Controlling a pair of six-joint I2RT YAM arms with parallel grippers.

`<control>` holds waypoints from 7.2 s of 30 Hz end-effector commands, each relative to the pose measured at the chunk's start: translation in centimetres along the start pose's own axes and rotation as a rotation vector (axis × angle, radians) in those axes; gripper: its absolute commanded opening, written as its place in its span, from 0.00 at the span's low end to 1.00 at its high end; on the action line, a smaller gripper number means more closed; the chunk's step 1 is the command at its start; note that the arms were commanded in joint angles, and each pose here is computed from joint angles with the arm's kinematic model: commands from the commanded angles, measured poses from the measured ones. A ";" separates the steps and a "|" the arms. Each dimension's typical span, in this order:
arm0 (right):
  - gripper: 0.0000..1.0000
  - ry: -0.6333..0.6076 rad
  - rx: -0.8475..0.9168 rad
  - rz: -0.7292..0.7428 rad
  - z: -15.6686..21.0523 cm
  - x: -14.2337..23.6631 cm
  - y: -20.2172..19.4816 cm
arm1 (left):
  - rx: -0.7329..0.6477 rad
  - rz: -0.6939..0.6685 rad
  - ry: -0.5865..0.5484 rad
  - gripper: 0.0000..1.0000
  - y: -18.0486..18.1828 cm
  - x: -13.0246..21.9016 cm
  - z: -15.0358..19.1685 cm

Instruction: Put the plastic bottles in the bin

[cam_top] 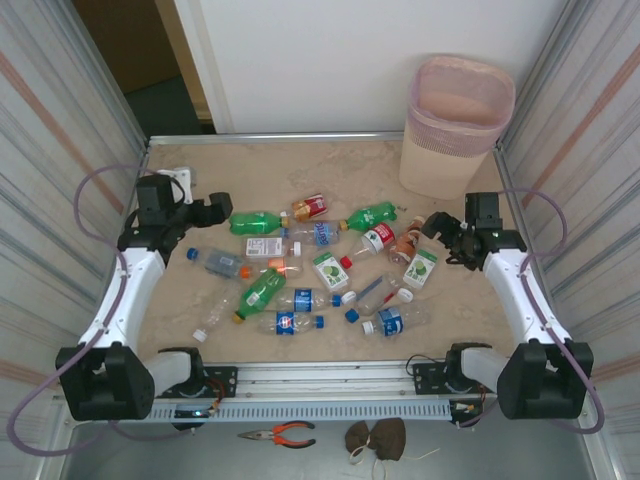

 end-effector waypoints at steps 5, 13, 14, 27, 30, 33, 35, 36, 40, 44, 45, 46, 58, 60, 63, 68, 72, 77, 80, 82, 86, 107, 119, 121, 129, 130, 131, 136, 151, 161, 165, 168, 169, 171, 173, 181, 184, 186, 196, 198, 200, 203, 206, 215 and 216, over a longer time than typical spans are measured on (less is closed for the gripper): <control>0.98 0.264 -0.314 0.227 6.3 2.2 -2.6 | -0.103 0.104 0.096 0.99 -1.8 2.6 1.5; 0.95 0.365 -0.547 0.226 11.0 3.8 -2.5 | -0.092 0.084 0.086 0.99 -0.4 2.6 2.5; 0.95 0.366 -0.569 0.212 11.5 4.0 -2.3 | -0.092 0.082 0.078 0.99 -0.2 2.7 2.4; 0.91 0.398 -0.679 0.271 17.2 2.9 -3.6 | -0.024 0.088 0.033 0.99 1.0 3.6 2.2; 0.90 0.408 -0.698 0.271 18.0 2.0 -3.8 | -0.026 0.085 0.029 0.99 1.0 3.7 2.2; 0.88 0.404 -0.712 0.276 18.3 1.4 -4.0 | -0.026 0.086 0.029 0.99 1.0 3.7 2.2; 0.88 0.389 -0.716 0.282 18.2 1.1 -4.2 | -0.024 0.088 0.027 0.99 1.0 3.8 2.2; 0.87 0.381 -0.715 0.283 18.1 1.0 -4.3 | -0.024 0.089 0.027 0.99 1.0 3.8 2.2; 0.85 0.362 -0.719 0.289 18.1 0.2 -4.6 | -0.025 0.092 0.025 0.99 0.9 3.7 2.2; 0.83 0.362 -0.724 0.309 18.5 -0.6 -5.1 | -0.025 0.097 0.027 0.99 0.9 3.7 2.3; 0.82 0.359 -0.726 0.314 18.6 -0.8 -5.3 | -0.025 0.096 0.027 0.99 0.9 3.7 2.3; 0.81 0.356 -0.728 0.322 18.7 -1.0 -5.5 | -0.025 0.096 0.024 0.99 0.9 3.7 2.2; 0.75 0.324 -0.739 0.352 18.9 -2.6 -7.1 | -0.027 0.088 0.026 0.99 1.0 3.7 2.3; 0.73 0.321 -0.736 0.357 18.9 -2.7 -7.3 | -0.028 0.088 0.025 0.99 1.0 3.7 2.3; 0.70 0.314 -0.732 0.364 18.7 -2.6 -7.4 | -0.027 0.086 0.025 0.99 1.0 3.8 2.3; 0.64 0.294 -0.728 0.369 18.2 -2.2 -7.6 | -0.031 0.083 0.020 0.99 1.0 3.9 2.3; 0.62 0.259 -0.709 0.348 17.2 -1.1 -7.4 | -0.032 0.081 0.019 0.99 1.0 3.9 2.2; 0.60 0.189 -0.656 0.313 15.0 1.1 -6.9 | -0.034 0.074 0.017 0.99 1.0 4.1 2.2; 0.59 0.142 -0.610 0.262 13.3 2.6 -6.2 | -0.044 0.054 -0.002 0.99 1.2 4.4 2.0; 0.58 0.105 -0.564 0.205 11.9 3.5 -5.3 | -0.048 0.049 -0.017 0.99 1.2 4.6 1.9; 0.57 0.000 -0.432 0.084 8.5 5.7 -3.0 | -0.053 0.050 -0.029 0.99 1.1 4.7 1.8; 0.54 -0.593 0.237 -0.342 -13.1 18.6 14.7 | -0.031 0.079 -0.027 0.99 1.1 3.9 1.9; 0.54 -0.862 0.317 -0.376 -24.5 18.6 21.9 | -0.030 0.064 -0.017 0.99 1.4 3.6 2.1; 0.54 -0.861 0.320 -0.361 -26.2 17.0 22.5 | -0.032 0.059 -0.017 0.99 1.5 3.7 2.1; 0.55 -0.765 0.351 -0.305 -30.5 9.3 23.8 | -0.034 0.044 -0.006 0.99 1.8 3.6 2.3; 0.55 -0.745 0.352 -0.297 -30.8 8.0 23.8 | -0.036 0.039 -0.007 0.99 1.8 3.6 2.3; 0.55 -0.728 0.352 -0.294 -31.1 6.9 23.7 | -0.035 0.036 -0.005 0.99 1.9 3.6 2.3; 0.54 -0.648 0.356 -0.278 -31.5 2.0 23.1 | -0.035 0.032 0.001 0.99 2.0 3.4 2.4; 0.51 -0.223 0.465 -0.248 -25.3 -10.1 21.0 | -0.021 0.055 0.016 0.99 1.8 3.0 2.7; 0.53 -0.012 0.570 -0.166 -21.2 -12.7 18.3 | -0.021 0.062 0.023 0.99 1.7 2.9 2.8; 0.54 0.048 0.581 -0.184 -20.1 -12.7 18.0 | -0.022 0.053 0.024 0.99 1.8 3.0 2.9; 0.55 0.086 0.593 -0.219 -19.3 -12.1 18.3 | -0.020 0.056 0.024 0.99 1.8 2.9 2.9; 0.54 0.097 0.599 -0.222 -19.0 -11.9 18.3 | -0.020 0.060 0.026 0.99 1.7 2.9 2.9; 0.56 0.111 0.613 -0.219 -18.5 -11.6 18.3 | -0.019 0.063 0.030 0.99 1.7 2.8 2.9; 0.60 0.122 0.618 -0.224 -18.2 -11.5 18.3 | -0.020 0.065 0.029 0.99 1.7 2.8 2.9; 0.78 0.068 0.633 -0.273 -18.5 -9.5 20.3 | -0.018 0.070 0.036 0.99 1.6 2.7 3.0; 0.82 0.036 0.638 -0.277 -18.9 -8.1 20.8 | -0.018 0.067 0.035 0.99 1.6 2.8 2.9; 0.83 0.013 0.645 -0.269 -19.1 -7.2 21.0 | -0.015 0.069 0.036 0.99 1.6 2.7 2.9; 0.84 -0.186 0.637 -0.223 -20.9 0.6 22.2 | 0.061 0.061 0.065 0.99 1.8 1.8 3.2; 0.84 -0.235 0.626 -0.222 -21.3 2.5 22.5 | 0.111 0.052 0.090 0.97 2.0 1.5 3.4; 0.84 -0.288 0.614 -0.210 -21.8 4.5 22.5 | 0.154 0.047 0.115 0.92 2.2 1.1 3.7; 0.84 -0.356 0.619 -0.197 -21.8 7.1 22.9 | 0.260 -0.007 0.137 0.91 3.0 0.7 4.2; 0.84 -0.401 0.639 -0.199 -21.2 9.5 23.5 | 0.399 -0.095 0.150 0.89 4.3 0.2 4.9; 0.84 -0.448 0.757 -0.143 -16.7 13.8 24.7 | 0.810 -0.328 0.305 0.78 7.1 -1.3 9.6; 0.85 -0.444 0.770 -0.138 -16.0 13.9 24.7 | 0.852 -0.355 0.321 0.77 7.4 -1.5 10.3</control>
Point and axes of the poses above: each hand's point on the last joint's axis, 136 mm out from that joint toward the fingers, its own x axis back along the fingers, its own y axis along the line the jaws close on, z = x × y, the point moved 3 cm from there along x, back along the fingers, and after that the axes turned 3 degrees about -x, right-handed, at the moved point
